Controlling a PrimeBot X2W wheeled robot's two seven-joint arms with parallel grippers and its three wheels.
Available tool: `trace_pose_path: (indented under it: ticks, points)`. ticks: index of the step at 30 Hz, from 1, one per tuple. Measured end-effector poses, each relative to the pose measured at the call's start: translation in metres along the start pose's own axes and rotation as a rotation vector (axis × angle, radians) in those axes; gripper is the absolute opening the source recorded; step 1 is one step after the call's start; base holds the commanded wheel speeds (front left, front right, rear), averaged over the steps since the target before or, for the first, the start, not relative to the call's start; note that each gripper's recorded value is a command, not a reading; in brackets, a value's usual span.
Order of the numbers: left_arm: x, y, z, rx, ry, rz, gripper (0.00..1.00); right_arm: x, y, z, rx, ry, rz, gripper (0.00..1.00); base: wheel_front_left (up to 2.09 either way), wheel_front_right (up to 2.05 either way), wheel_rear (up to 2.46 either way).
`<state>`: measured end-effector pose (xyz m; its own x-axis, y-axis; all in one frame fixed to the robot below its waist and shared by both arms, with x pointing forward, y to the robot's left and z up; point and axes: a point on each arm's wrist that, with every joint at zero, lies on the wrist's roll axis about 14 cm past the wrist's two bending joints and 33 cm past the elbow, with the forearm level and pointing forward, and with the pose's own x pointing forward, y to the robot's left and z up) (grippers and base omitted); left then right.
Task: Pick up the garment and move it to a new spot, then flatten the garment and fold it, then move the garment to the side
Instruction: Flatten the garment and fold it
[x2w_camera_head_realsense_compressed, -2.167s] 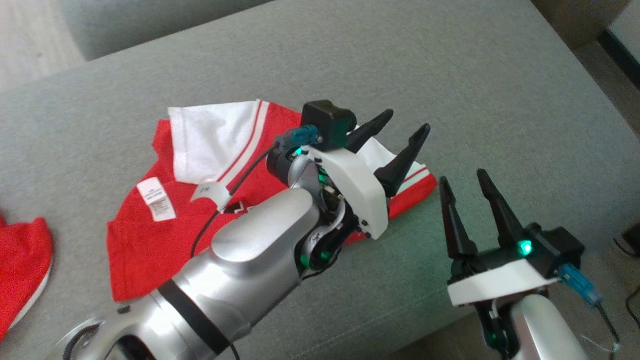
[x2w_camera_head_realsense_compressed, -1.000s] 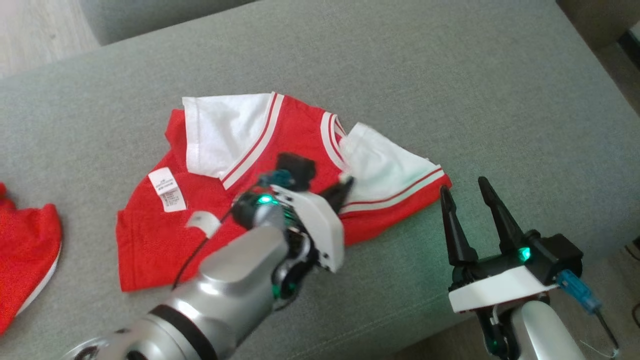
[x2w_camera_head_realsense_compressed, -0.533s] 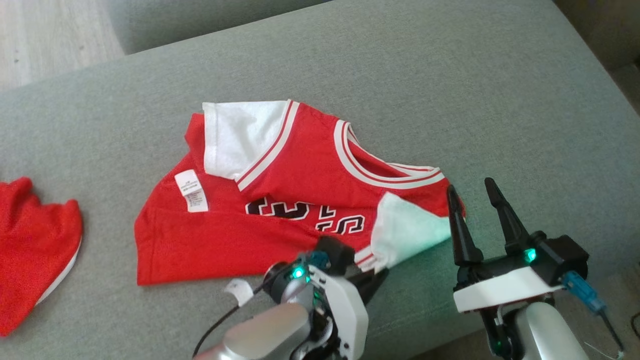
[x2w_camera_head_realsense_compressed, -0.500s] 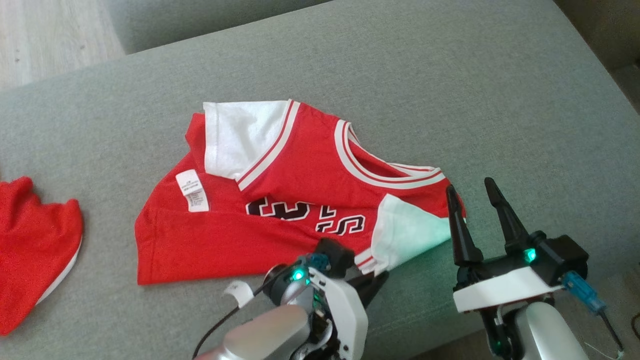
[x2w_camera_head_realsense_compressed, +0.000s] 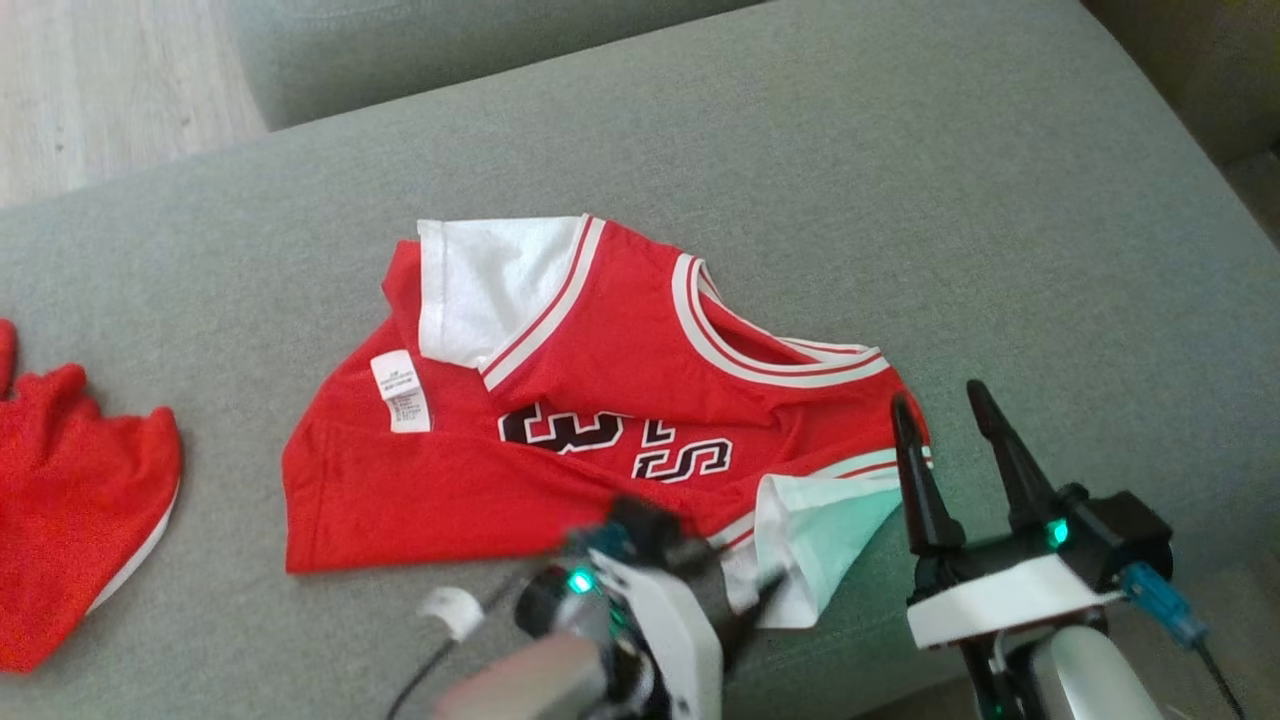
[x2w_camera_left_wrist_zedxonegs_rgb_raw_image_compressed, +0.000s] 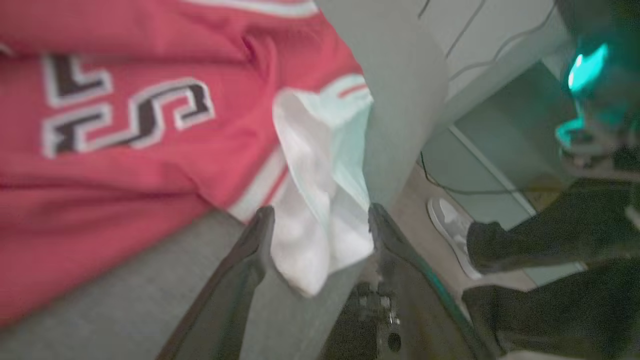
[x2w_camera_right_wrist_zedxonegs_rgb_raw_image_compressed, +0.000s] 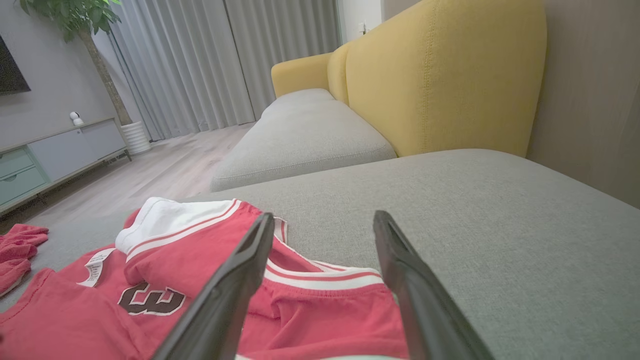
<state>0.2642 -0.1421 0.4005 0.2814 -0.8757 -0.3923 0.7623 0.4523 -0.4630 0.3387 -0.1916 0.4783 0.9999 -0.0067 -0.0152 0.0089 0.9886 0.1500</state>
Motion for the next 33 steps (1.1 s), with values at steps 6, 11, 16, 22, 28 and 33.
trace_pose_path:
  ticks: [6,11,16,22,28,33]
  points:
    - [-0.03,0.077,0.042,-0.019,-0.145,0.269,1.0,-0.004,-0.001,0.001,0.001,-0.004,-0.005,1.0,0.0,0.0,0.0]
    - [-0.089,0.17,0.048,0.035,-0.148,0.59,1.0,-0.003,0.001,0.001,-0.006,-0.005,0.003,1.0,0.0,0.0,0.0]
    - [-0.126,0.213,0.045,0.009,-0.127,0.745,1.0,-0.003,0.004,-0.004,-0.005,0.011,0.011,1.0,0.0,0.0,0.0]
    - [-0.14,0.236,0.046,-0.016,-0.127,0.815,1.0,-0.001,0.006,-0.01,-0.009,0.03,0.018,1.0,0.0,0.0,0.0]
    - [-0.136,0.241,0.052,-0.014,-0.134,0.813,1.0,-0.001,0.005,-0.013,-0.009,0.042,0.016,1.0,0.0,0.0,0.0]
    - [-0.133,0.24,0.051,-0.015,-0.135,0.807,1.0,-0.001,0.005,-0.013,-0.009,0.041,0.015,1.0,0.0,0.0,0.0]
